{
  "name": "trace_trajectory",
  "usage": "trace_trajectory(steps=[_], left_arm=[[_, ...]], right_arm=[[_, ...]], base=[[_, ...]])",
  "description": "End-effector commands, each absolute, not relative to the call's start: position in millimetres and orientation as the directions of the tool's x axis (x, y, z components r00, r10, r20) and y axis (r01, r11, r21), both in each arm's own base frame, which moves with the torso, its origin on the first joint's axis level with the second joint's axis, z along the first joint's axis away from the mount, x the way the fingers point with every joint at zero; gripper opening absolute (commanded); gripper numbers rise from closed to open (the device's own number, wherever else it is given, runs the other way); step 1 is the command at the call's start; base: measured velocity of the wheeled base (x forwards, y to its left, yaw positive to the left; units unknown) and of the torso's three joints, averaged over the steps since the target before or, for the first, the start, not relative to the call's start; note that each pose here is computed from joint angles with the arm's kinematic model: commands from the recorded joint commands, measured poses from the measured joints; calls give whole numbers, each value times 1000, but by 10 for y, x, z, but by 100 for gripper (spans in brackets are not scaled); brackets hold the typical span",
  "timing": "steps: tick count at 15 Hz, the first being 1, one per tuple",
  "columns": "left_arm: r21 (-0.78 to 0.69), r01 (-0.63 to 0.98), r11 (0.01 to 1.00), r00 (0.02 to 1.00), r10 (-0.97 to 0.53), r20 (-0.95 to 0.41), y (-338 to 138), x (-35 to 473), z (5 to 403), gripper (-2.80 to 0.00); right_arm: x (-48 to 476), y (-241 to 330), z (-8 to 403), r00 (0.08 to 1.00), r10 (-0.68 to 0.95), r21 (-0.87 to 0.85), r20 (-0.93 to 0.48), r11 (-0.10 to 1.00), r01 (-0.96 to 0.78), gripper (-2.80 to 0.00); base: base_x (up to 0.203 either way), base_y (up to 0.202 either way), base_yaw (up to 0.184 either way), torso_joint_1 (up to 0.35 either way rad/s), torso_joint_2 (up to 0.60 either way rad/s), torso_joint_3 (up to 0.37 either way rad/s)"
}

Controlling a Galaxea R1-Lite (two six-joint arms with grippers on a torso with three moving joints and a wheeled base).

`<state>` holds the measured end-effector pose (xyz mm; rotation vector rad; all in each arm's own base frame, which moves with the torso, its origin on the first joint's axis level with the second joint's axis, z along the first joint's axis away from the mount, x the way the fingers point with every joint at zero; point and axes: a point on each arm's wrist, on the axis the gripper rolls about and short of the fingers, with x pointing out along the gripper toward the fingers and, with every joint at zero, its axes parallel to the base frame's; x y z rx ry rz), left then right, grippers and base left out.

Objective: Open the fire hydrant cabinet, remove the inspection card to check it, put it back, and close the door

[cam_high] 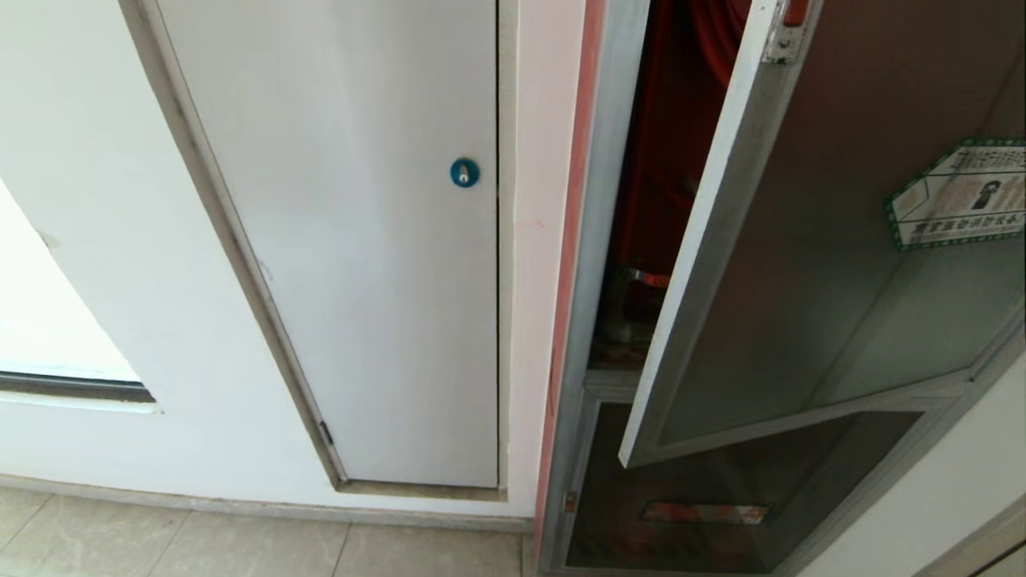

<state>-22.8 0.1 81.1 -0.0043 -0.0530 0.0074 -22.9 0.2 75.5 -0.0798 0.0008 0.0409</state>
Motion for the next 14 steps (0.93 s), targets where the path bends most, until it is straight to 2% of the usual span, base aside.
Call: trace_trajectory(steps=[1, 7, 14], left_arm=[[-5, -8, 1000, 999, 8, 32, 1, -212, 757, -280], [-6, -7, 1000, 999, 8, 34, 1, -212, 758, -280], [-6, -7, 1000, 999, 8, 34, 1, -212, 758, -280]], right_arm=[[-228, 2, 755, 999, 41, -81, -5, 996, -42, -280], [-228, 1, 755, 999, 40, -51, -5, 998, -40, -280], [-228, 1, 755, 999, 37, -43, -5, 998, -37, -280]], base=[[199, 0, -2, 7, 7, -2], [181, 0, 0, 2, 3, 0], [0, 0, 0, 0, 0, 0]])
